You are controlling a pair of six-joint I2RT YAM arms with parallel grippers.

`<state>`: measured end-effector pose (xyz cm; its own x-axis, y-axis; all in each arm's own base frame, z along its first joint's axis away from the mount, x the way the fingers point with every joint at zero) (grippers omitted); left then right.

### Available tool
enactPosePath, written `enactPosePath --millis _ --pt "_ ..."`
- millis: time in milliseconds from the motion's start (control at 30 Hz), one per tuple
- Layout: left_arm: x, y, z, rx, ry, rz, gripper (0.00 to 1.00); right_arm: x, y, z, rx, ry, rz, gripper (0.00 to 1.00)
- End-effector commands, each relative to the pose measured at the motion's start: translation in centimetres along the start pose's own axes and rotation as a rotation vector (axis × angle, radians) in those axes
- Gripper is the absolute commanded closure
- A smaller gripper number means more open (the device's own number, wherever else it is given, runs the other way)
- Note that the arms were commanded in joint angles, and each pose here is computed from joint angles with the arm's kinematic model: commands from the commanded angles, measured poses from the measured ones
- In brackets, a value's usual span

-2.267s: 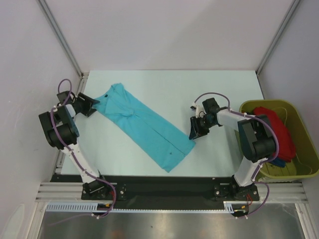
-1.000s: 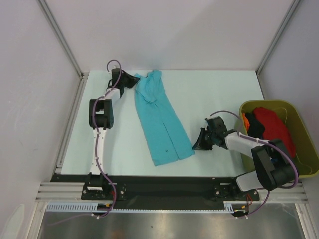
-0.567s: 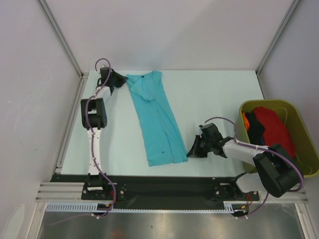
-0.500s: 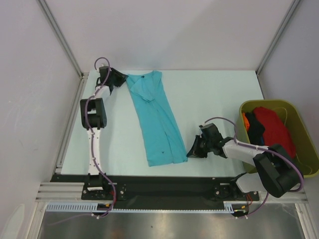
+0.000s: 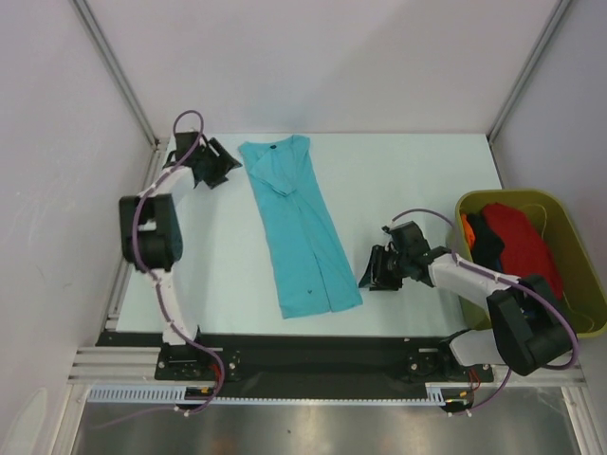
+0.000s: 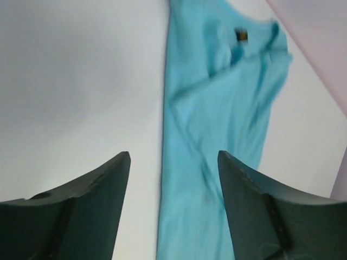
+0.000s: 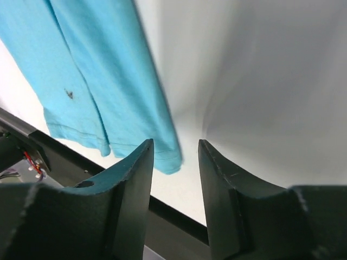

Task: Fold and stack the t-shirts
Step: Fold the tshirt

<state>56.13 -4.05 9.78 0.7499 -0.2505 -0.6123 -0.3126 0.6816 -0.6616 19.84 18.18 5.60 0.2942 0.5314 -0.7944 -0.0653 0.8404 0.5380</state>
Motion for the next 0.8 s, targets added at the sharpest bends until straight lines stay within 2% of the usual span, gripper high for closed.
enactPosePath --millis 0,33,67,167,200,233,300,333,367,500,600,633,667,767 --pt "-10.1 -3.3 -1.5 0.151 -0.085 -0.011 0.31 -1.3 -0.2 0.9 -0.076 0.004 0.013 0.55" --pt "-13.0 -2.1 -4.0 0.156 -0.07 -0.002 0.34 -1.5 -0.4 0.9 -0.081 0.008 0.014 0.55" --pt "-13.8 -3.1 -7.6 0.187 -0.016 -0.027 0.34 -1.7 -0.6 1.4 -0.092 0.001 0.012 0.55" --pt "-17.5 -2.3 -16.5 0.206 0.113 -0.054 0.36 -1.8 -1.1 1.3 -0.089 0.014 0.016 0.55" --pt "-18.3 0.1 -19.9 0.172 0.172 -0.001 0.36 -1.8 -0.6 1.3 -0.096 0.024 0.049 0.56" --pt "-19.9 -0.2 -21.0 0.164 0.158 -0.036 0.36 -1.8 -0.4 1.3 -0.099 0.031 0.067 0.56" --pt "-21.5 0.1 -25.3 0.127 0.241 -0.095 0.36 -1.7 -0.1 1.2 -0.101 0.05 0.094 0.57" --pt "-21.8 2.0 -27.7 0.064 0.295 -0.068 0.37 -1.7 0.3 0.9 -0.101 0.066 0.12 0.57" --pt "-23.0 1.5 -29.2 0.083 0.318 -0.107 0.37 -1.7 0.3 0.8 -0.098 0.072 0.125 0.57" --pt "-24.9 2.7 -33.0 0.122 0.374 -0.062 0.33 -1.8 0.4 0.5 -0.098 0.089 0.148 0.57" --pt "-25.1 4.2 -35.4 0.029 0.441 -0.024 0.28 -1.7 0.2 0.2 -0.09 0.093 0.14 0.57" --pt "-25.0 5.0 -36.2 -0.03 0.466 0.002 0.28 -1.7 0.2 0.1 -0.081 0.098 0.138 0.57" --pt "-25.2 5.2 -37.0 -0.04 0.494 0.008 0.29 -1.7 0.1 0.0 -0.075 0.099 0.138 0.57" --pt "-26.2 7.1 -38.4 -0.072 0.504 0.156 0.34 -1.8 0.1 -0.2 -0.069 0.106 0.134 0.57"
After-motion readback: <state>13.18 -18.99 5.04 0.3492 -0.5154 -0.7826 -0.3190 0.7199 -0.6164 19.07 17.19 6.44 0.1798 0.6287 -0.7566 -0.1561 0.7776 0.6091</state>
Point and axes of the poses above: each gripper's point midway between its finger pads, its own x axis out along the fingers, its own y axis along the line the jaws close on, z = x × y, the point moved 3 cm from there along -x, back along the fingers, and after that the axes turned 3 degrees about -x, right-handed, at the moved point
